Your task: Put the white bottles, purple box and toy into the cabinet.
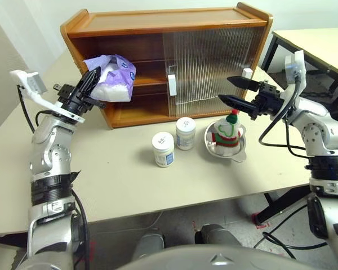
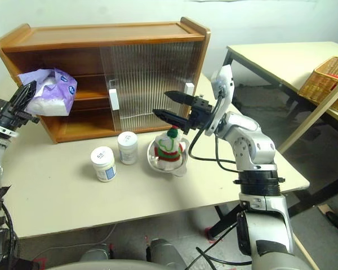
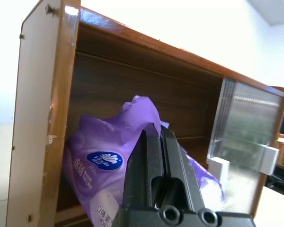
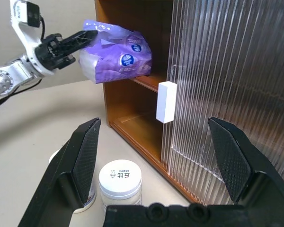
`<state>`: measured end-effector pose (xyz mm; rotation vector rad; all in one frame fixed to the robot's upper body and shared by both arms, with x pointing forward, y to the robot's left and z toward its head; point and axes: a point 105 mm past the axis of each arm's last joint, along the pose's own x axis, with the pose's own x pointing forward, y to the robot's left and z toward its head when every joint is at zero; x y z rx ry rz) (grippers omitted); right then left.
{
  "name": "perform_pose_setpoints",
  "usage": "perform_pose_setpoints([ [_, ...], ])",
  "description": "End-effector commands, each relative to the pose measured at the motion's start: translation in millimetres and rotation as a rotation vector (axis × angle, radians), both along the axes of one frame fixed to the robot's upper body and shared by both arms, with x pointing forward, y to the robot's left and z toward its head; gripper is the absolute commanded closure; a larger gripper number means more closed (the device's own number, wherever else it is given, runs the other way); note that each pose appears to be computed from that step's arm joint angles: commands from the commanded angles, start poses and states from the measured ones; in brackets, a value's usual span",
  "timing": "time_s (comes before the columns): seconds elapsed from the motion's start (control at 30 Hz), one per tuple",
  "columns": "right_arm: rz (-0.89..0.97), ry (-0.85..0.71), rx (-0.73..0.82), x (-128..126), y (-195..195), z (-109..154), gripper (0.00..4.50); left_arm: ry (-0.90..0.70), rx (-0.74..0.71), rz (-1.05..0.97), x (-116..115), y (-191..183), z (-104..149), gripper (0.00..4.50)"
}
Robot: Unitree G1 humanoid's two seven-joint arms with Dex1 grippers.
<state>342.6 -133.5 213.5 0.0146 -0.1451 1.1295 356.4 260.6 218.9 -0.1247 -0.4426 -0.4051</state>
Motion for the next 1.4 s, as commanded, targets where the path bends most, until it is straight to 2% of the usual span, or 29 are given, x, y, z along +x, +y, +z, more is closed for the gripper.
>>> perform_pose_setpoints([
  [0.03,-0.006,-0.016,-0.003,-2.2,-1.1,2.6,0.00,0.010,0.020,0.000,14.2,-9.2,-6.6,4.46],
  [0.33,-0.018,-0.018,-0.001,-3.0,-2.0,3.2,0.00,0.015,0.012,0.017,47.6,-27.5,-11.5,4.46],
  [0.57,-0.030,-0.018,-0.001,-4.1,-4.1,3.2,0.00,0.013,0.039,0.105,62.3,-22.9,-11.3,4.46],
  [0.67,-0.032,-0.017,-0.002,-4.1,-4.5,2.8,0.00,0.010,0.032,0.089,63.5,-26.4,-10.8,3.81],
  [0.83,-0.033,-0.015,-0.002,-3.5,-4.5,2.8,0.00,-0.017,0.016,0.039,60.1,-33.4,-6.5,2.06],
  [1.03,-0.022,-0.013,-0.002,-2.6,-1.6,2.8,0.00,-0.077,0.002,-0.012,42.5,-36.0,-1.0,0.01],
  [1.3,-0.011,-0.010,-0.006,-1.1,-0.6,2.0,0.00,-0.156,-0.019,-0.020,12.0,-28.0,14.0,0.01],
  [1.4,-0.008,-0.010,-0.007,-0.7,-0.4,2.0,0.00,-0.140,-0.003,-0.032,-0.9,-28.2,10.5,0.01],
])
